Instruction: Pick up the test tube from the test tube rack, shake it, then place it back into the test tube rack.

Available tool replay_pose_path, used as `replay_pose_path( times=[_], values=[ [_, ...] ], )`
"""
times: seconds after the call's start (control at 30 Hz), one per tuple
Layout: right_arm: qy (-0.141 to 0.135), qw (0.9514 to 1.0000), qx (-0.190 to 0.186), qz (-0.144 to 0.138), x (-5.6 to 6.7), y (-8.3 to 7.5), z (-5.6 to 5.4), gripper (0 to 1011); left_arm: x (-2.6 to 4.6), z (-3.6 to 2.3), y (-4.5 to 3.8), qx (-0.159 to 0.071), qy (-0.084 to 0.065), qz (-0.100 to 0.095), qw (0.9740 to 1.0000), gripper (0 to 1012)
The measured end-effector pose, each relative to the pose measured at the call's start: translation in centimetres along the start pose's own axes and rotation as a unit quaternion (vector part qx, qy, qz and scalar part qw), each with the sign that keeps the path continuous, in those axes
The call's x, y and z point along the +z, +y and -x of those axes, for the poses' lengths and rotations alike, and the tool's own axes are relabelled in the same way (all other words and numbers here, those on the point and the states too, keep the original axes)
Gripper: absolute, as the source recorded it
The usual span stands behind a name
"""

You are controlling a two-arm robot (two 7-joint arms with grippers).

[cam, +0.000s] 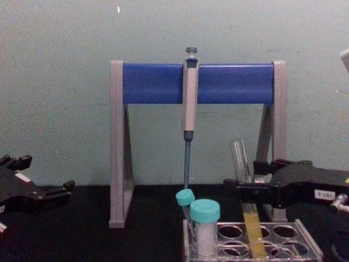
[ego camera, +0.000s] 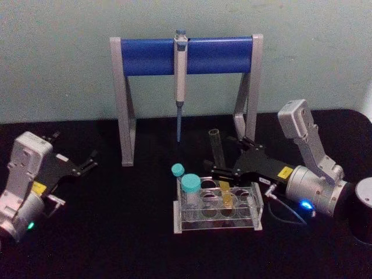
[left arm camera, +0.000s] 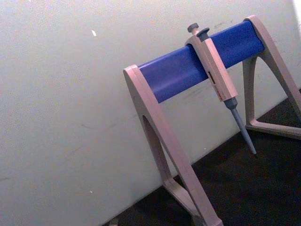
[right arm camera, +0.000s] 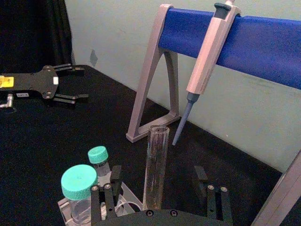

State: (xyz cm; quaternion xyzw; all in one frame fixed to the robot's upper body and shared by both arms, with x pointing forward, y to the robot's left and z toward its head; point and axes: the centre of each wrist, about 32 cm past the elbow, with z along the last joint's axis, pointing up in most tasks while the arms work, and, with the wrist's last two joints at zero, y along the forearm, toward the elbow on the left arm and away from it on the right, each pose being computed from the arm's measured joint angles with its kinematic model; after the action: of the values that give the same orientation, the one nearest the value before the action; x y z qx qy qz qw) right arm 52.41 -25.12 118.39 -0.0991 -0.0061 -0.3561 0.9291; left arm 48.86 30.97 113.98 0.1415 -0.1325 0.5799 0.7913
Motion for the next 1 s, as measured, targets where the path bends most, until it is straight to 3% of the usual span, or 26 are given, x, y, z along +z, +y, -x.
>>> replay_pose_path(
  times=[0.13,0.57,0.6,0.8,1.0],
  values=[
    [0.001,1.0,0.0,0.0,0.0,-0.01,-0.01,904,0.0,0.0,0.0,0.0,0.0,0.0,1.0,1001],
    [0.002,1.0,0.0,0.0,0.01,-0.01,-0.02,530,0.0,0.0,0.0,0.0,0.0,0.0,1.0,1001],
    [0.002,1.0,0.0,0.0,0.01,-0.01,-0.02,459,0.0,0.0,0.0,0.0,0.0,0.0,1.0,1001],
    [0.002,1.0,0.0,0.0,0.01,-0.01,-0.02,259,0.0,0.0,0.0,0.0,0.0,0.0,1.0,1001],
    [0.002,1.0,0.0,-0.001,0.01,-0.01,-0.02,228,0.0,0.0,0.0,0.0,0.0,0.0,1.0,1001]
  ],
)
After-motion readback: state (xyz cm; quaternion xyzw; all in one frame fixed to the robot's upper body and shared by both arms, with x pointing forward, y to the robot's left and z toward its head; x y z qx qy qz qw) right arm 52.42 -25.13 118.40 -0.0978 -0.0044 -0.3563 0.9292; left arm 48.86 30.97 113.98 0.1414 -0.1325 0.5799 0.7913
